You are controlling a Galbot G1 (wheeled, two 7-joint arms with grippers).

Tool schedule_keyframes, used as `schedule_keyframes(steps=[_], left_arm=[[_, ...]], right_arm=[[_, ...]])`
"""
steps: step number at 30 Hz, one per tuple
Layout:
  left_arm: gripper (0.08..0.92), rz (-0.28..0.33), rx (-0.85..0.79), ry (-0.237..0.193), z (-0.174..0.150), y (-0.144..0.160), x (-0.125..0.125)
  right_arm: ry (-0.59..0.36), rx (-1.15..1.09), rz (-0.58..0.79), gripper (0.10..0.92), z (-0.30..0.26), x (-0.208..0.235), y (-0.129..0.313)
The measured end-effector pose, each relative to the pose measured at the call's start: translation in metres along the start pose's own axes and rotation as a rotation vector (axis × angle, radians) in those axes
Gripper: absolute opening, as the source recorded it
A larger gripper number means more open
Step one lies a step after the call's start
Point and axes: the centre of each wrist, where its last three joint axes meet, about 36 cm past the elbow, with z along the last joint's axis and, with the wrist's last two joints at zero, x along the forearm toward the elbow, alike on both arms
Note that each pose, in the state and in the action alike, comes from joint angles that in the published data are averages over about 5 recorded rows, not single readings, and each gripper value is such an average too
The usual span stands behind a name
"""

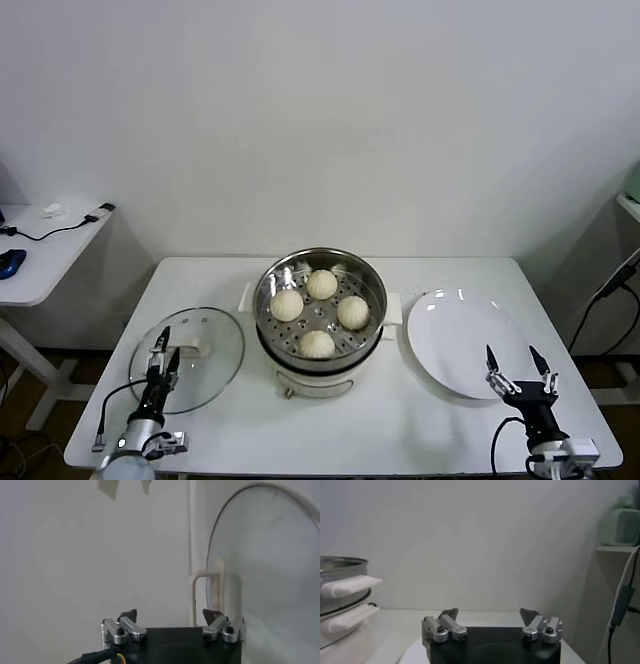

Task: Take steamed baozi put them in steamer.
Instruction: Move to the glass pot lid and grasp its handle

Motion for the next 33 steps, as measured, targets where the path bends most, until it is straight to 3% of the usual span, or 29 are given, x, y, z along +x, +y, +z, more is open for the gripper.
schedule_keyframes(steps=[6, 9, 28, 33], left_arm=[[0.817, -0.006, -0.005, 0.021, -0.002, -0.004, -0.014], [0.772, -0.003, -0.006, 0.028, -0.005, -0.008, -0.017], [0.223, 0.009, -0.011, 0.057, -0.009, -0.018, -0.017], [0.141, 0.002, -0.003, 0.069, -0.005, -0.008, -0.016]], right_arm=[[-0.004, 0.002, -0.002, 0.823, -0.003, 0.002, 0.002], [-0.005, 0.004, 0.001, 0.823, -0.004, 0.002, 0.002], [-0.008, 0.0, -0.016, 0.823, -0.008, 0.004, 0.011], [-0.006, 0.003, -0.021, 0.823, -0.011, 0.005, 0.012]])
